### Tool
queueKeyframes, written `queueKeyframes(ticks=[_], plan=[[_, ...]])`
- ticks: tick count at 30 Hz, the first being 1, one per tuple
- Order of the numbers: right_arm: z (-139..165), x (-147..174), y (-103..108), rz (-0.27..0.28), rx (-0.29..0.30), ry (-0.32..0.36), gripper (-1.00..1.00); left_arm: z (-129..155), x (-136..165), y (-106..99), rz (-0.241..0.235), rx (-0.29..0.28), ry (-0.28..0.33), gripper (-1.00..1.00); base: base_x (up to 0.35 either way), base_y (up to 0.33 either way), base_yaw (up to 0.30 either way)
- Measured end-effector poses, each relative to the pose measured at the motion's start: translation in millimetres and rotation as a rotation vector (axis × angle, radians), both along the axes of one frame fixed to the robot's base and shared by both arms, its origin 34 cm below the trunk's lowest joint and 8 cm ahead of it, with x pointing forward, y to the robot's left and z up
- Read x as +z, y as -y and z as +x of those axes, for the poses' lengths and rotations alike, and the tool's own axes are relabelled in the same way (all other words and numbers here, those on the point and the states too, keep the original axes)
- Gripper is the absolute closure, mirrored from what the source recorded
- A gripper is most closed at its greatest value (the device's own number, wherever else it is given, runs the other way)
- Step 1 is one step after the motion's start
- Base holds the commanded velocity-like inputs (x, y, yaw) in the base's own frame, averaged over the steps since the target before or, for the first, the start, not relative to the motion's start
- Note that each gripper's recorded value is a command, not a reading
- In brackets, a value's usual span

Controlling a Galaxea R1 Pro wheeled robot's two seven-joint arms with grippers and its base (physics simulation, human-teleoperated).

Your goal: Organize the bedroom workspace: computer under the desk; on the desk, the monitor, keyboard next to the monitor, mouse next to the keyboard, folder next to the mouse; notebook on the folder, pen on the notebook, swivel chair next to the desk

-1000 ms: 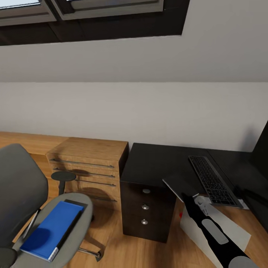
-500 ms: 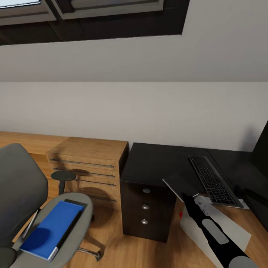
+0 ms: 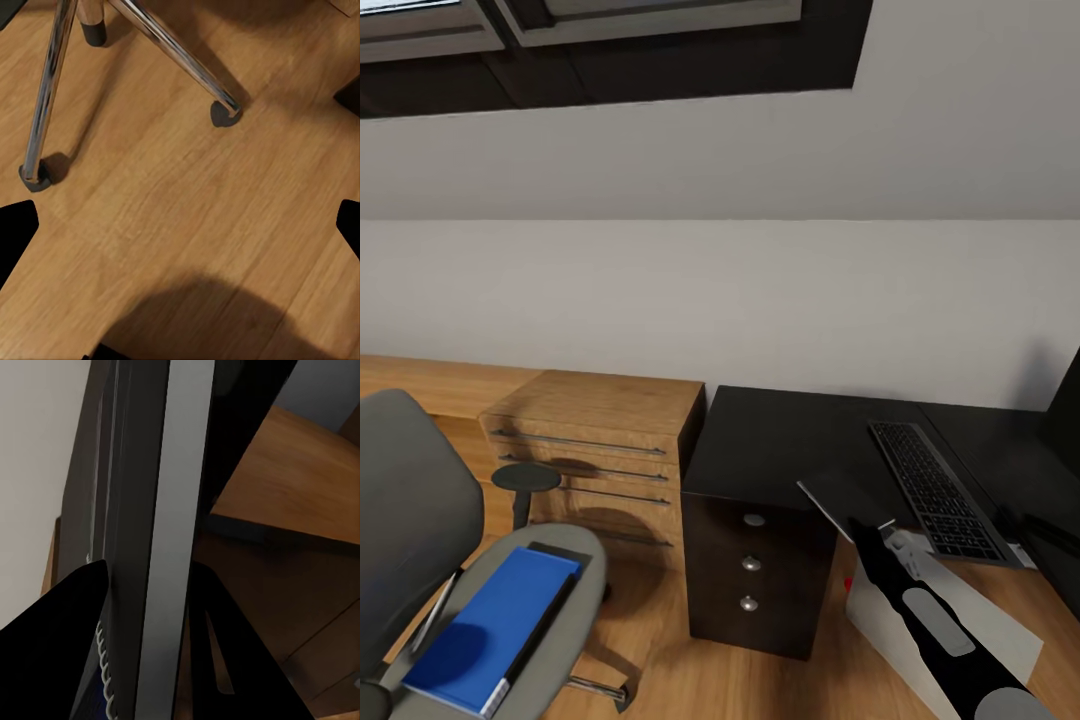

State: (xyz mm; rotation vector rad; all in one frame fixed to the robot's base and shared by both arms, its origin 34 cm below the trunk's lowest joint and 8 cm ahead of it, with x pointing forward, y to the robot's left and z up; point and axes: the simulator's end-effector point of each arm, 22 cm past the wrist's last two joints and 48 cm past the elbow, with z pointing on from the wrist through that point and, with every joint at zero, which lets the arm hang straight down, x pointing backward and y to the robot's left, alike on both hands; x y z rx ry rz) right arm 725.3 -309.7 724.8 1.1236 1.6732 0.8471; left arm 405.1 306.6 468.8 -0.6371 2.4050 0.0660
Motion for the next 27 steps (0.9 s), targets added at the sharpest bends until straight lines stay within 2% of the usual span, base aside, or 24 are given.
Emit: queueKeyframes(ticks=[13,20,25,27], plan=[[0,0,0,-0.001,0.0,0.0,1.0,-2,-1,1,-0.001,-0.001,-0.003,-1.0,0.007,0.0,0.0],[0,0,0,-0.001,0.0,0.0,1.0,-23,-9,10,-0.005,-0.006,-0.041,-1.0,0.0,0.0,0.0],[0,0,0,-0.002,0.0,0.0,1.0,-23,-2,2,0.035,0.003,0.015,-1.0,0.0,0.0,0.0],[0,0,0,-0.002,0.0,0.0,1.0,-33,1,-3,0.065,0.009,0.045,-1.0,0.0,0.0,0.0]])
